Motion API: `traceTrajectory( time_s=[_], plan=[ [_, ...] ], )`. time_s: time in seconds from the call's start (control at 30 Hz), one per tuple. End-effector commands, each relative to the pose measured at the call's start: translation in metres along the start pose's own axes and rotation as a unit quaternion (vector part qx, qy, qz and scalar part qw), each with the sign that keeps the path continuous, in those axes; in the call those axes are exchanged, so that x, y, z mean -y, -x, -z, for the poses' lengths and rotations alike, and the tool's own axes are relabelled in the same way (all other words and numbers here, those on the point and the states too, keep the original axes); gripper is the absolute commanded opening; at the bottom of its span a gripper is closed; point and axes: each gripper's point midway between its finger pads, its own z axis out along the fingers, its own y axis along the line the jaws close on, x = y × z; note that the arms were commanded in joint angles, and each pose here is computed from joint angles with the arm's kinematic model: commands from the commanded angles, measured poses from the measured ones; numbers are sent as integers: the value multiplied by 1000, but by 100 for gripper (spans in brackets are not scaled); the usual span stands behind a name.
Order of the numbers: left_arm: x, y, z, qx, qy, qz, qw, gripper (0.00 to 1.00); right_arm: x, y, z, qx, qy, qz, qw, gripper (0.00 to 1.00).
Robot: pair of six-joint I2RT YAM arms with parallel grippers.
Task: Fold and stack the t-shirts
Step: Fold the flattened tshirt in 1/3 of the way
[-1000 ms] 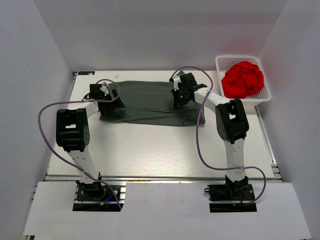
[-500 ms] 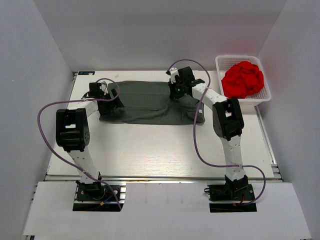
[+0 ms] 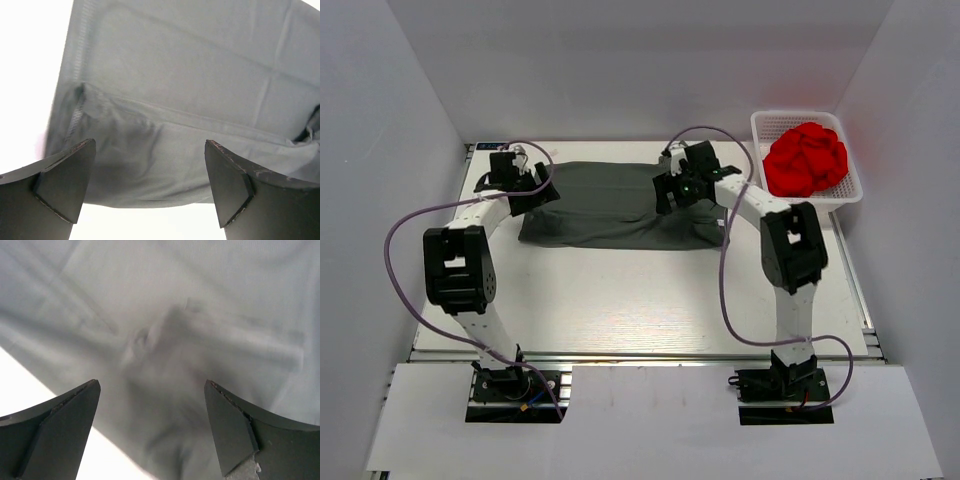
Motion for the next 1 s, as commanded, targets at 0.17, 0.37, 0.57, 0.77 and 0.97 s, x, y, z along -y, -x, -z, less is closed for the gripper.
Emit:
traceTrajectory(
  time_s=[0.17,0.37,0.57,0.77,0.97],
  plan=[
    [-15,18,15,32,53,-7,998,86,2,-22,62,35,-65,-87,993,90],
    [-22,19,-10,25,60,-11,998,65,20,-53,52,3,-79,-121,990,90],
    [-46,26,-34,27,107,-11,994,32,41,-69,44,-13,-86,-146,985,90],
    [-56,27,-53,16,127,-9,992,0,47,-91,35,-37,-80,-172,981,90],
    [-67,29,-54,23,155,-15,988,0,56,-110,31,-55,-80,-194,976,90]
  ],
)
